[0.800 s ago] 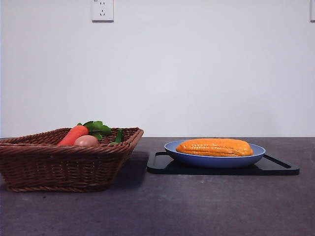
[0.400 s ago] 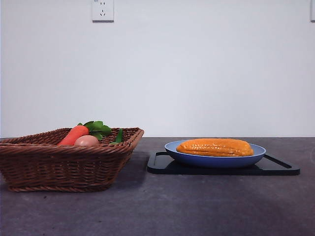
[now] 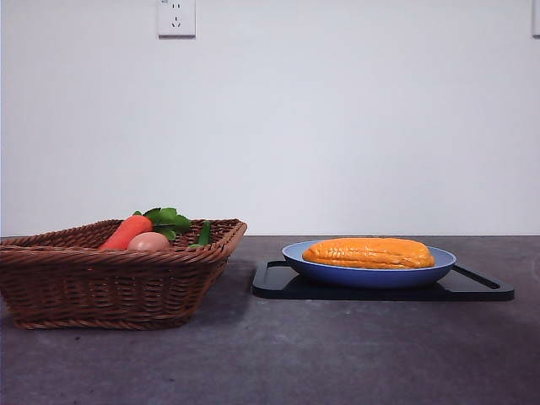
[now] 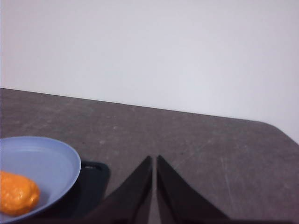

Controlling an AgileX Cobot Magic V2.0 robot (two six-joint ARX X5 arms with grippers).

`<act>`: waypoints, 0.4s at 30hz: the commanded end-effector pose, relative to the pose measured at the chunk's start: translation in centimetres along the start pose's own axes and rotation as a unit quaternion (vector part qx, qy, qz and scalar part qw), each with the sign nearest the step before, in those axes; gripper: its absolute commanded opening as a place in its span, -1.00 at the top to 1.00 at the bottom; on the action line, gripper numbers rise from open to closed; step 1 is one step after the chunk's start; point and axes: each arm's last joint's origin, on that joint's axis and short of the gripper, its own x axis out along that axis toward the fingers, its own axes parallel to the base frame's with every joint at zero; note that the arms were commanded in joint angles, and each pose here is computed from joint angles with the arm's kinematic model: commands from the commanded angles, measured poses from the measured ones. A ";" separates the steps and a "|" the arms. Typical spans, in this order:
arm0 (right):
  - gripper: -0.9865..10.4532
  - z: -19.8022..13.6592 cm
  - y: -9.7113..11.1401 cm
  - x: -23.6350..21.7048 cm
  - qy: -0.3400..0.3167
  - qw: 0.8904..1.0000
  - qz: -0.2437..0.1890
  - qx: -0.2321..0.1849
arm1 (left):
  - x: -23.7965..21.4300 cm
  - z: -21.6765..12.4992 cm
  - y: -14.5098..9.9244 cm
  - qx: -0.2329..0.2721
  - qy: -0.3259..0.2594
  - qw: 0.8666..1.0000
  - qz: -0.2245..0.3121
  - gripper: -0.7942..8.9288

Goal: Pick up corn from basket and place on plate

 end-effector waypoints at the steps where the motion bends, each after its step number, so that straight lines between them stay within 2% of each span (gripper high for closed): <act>1: 0.82 -1.0 0.1 -0.2 -0.005 1.000 -0.002 0.022 | 0.3 -1.0 0.0 -0.004 0.016 1.000 0.000 0.82; 12: 0.82 -3.1 0.3 -0.8 0.089 0.996 0.005 0.031 | 0.3 -1.0 0.0 -0.003 0.016 1.000 0.000 0.82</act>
